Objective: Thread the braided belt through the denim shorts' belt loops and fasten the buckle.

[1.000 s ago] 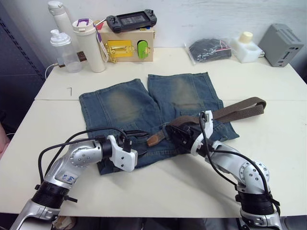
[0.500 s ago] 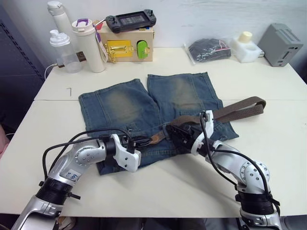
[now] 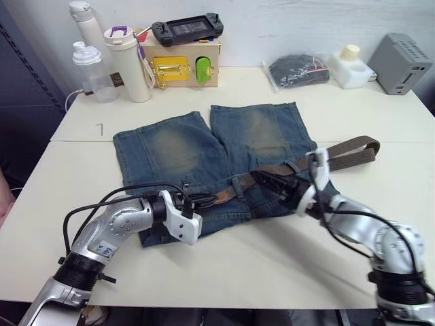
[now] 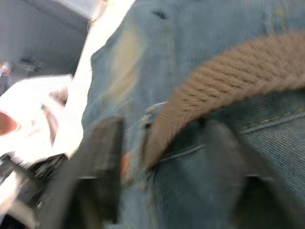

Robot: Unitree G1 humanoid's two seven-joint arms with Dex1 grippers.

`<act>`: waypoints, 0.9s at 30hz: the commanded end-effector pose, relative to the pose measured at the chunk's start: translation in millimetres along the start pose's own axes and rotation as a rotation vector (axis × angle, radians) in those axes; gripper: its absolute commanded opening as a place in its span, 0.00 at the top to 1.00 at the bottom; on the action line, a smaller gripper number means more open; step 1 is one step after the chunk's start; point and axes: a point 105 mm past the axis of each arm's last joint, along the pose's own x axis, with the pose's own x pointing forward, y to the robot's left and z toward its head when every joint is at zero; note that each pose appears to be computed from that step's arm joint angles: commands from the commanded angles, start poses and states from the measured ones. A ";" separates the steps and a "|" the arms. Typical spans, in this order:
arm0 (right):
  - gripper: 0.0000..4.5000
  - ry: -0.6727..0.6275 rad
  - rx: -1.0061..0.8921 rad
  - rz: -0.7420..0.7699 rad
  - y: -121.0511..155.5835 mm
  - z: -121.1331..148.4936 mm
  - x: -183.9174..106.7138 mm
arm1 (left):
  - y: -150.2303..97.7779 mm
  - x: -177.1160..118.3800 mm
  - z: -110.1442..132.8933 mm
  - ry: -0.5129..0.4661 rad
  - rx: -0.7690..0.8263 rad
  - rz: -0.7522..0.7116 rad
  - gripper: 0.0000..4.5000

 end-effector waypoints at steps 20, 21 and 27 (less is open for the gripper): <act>0.71 0.570 -1.682 -0.019 -87.8 -43.2 -42.8 | 10.3 3.1 3.3 -0.024 -0.012 0.034 1.00; 0.80 0.581 -1.675 -0.037 -91.8 -43.8 -43.5 | 10.1 3.2 3.3 -0.024 -0.012 0.034 1.00; 0.99 0.644 -1.622 -0.273 -135.1 -12.5 -70.9 | 6.8 0.3 4.7 -0.025 -0.011 0.031 1.00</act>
